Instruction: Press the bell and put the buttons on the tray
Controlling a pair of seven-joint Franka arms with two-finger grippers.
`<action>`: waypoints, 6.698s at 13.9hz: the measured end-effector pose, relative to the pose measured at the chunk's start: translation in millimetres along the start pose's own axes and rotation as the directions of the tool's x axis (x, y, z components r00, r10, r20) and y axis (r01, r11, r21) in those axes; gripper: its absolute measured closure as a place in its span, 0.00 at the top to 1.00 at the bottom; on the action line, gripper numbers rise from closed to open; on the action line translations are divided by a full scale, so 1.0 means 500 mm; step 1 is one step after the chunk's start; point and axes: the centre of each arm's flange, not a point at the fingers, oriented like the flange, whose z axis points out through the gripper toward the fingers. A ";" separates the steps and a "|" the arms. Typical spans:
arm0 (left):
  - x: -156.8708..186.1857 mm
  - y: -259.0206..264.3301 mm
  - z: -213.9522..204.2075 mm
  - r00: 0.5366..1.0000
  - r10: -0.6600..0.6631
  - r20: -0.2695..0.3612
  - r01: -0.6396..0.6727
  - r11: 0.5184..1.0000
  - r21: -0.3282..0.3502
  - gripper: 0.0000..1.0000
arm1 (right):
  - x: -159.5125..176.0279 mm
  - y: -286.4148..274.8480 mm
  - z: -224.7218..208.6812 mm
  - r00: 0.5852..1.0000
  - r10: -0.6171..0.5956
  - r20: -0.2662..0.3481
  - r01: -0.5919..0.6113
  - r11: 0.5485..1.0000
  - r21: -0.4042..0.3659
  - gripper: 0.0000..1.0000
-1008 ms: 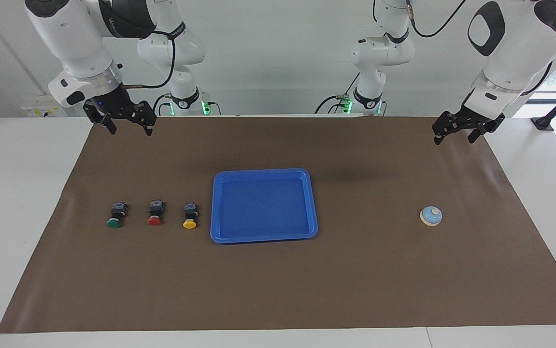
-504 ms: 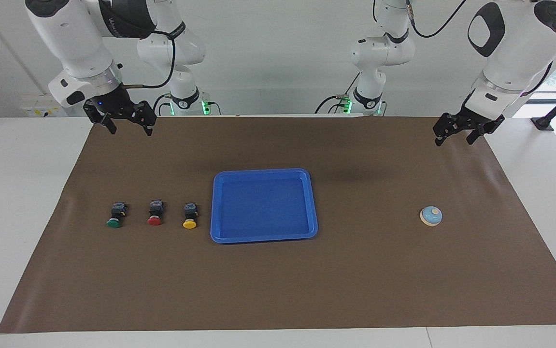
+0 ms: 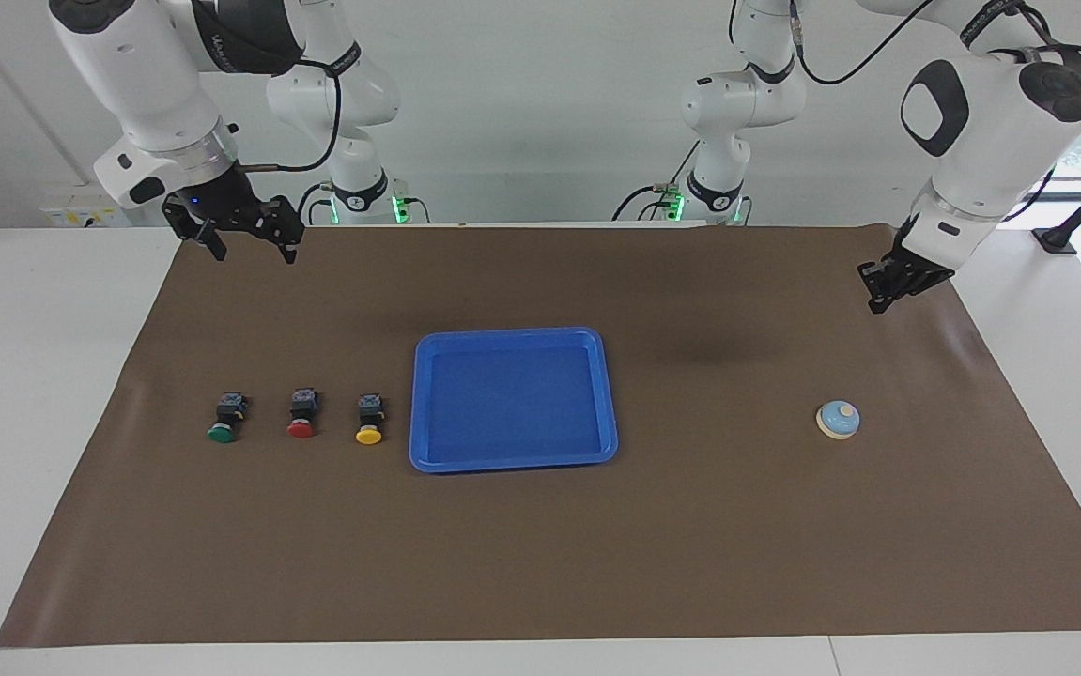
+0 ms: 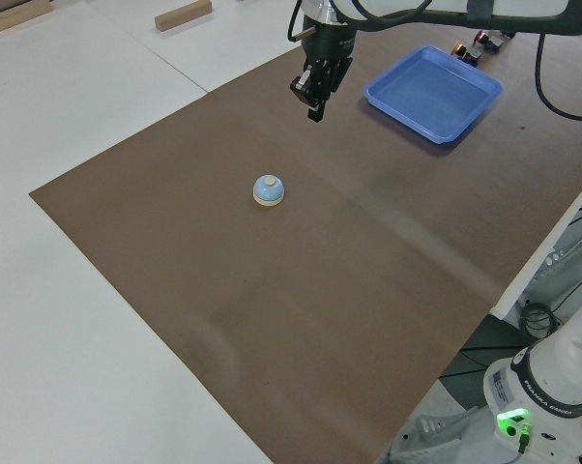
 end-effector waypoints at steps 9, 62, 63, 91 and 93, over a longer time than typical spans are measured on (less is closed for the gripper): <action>0.088 -0.019 0.211 0.997 0.053 -0.048 -0.053 0.999 -0.003 0.01 | 0.000 0.000 0.000 1.000 0.000 0.000 0.000 1.000 0.000 1.00; -0.015 0.022 -0.124 0.992 0.084 0.092 -0.083 0.996 -0.013 1.00 | 0.000 0.000 -0.001 1.000 0.000 -0.001 0.000 1.000 0.000 1.00; -0.015 0.022 -0.127 0.993 0.084 0.089 -0.083 0.996 -0.012 1.00 | 0.000 0.000 -0.001 1.000 0.000 -0.001 0.000 1.000 0.000 1.00; -0.017 0.023 -0.132 0.993 0.084 0.085 -0.083 0.996 -0.012 1.00 | 0.133 0.130 0.145 0.987 -0.080 -0.142 0.080 0.997 -0.003 1.00; -0.017 0.023 -0.132 0.993 0.084 0.085 -0.083 0.996 -0.012 1.00 | 0.183 0.182 0.234 0.985 -0.089 -0.145 0.090 0.996 -0.005 1.00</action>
